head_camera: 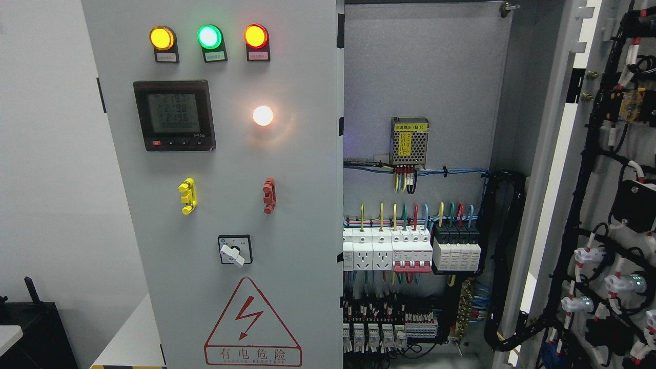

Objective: Open door with both hands

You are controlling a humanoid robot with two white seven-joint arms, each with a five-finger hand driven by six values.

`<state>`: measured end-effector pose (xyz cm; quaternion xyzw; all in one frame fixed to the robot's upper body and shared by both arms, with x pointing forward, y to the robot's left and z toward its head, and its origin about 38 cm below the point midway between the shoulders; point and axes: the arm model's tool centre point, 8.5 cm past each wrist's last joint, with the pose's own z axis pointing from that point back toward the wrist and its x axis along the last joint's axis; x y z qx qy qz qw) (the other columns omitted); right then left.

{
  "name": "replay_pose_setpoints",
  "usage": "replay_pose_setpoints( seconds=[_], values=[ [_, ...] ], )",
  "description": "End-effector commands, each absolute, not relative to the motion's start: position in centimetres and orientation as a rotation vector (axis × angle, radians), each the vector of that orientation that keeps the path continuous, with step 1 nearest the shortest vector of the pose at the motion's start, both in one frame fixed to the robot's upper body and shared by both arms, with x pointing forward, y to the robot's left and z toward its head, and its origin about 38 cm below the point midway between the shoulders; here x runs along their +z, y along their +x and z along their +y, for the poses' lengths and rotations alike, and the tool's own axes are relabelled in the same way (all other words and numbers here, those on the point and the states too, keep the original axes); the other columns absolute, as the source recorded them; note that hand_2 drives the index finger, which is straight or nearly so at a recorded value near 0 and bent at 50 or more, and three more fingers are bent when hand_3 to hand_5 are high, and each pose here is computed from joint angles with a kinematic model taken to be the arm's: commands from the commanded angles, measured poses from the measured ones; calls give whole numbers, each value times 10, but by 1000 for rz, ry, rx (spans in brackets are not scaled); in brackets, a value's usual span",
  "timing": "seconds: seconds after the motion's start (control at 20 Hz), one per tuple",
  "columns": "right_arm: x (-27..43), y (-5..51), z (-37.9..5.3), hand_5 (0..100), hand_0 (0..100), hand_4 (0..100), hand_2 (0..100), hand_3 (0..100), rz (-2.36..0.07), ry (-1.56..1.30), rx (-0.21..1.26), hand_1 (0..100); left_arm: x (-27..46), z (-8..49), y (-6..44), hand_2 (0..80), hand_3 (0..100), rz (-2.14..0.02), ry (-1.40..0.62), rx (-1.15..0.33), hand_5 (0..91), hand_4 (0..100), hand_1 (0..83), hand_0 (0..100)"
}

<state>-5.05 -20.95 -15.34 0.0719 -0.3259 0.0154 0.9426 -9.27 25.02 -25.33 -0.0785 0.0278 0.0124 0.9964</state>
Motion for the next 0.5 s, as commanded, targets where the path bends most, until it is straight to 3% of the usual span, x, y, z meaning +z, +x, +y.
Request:
replay_pose_setpoints(
  seconds=[0.0, 0.45],
  values=[
    [-74, 18, -198, 0, 0, 0, 0, 0, -997, 246, 151, 0, -255, 225, -86, 0, 0, 52, -201, 23, 0, 33, 0, 0],
    [-38, 72, -210, 0, 0, 0, 0, 0, -1182, 267, 269, 0, -256, 225, -75, 0, 0, 28, -204, -14, 0, 33, 0, 0]
  ],
)
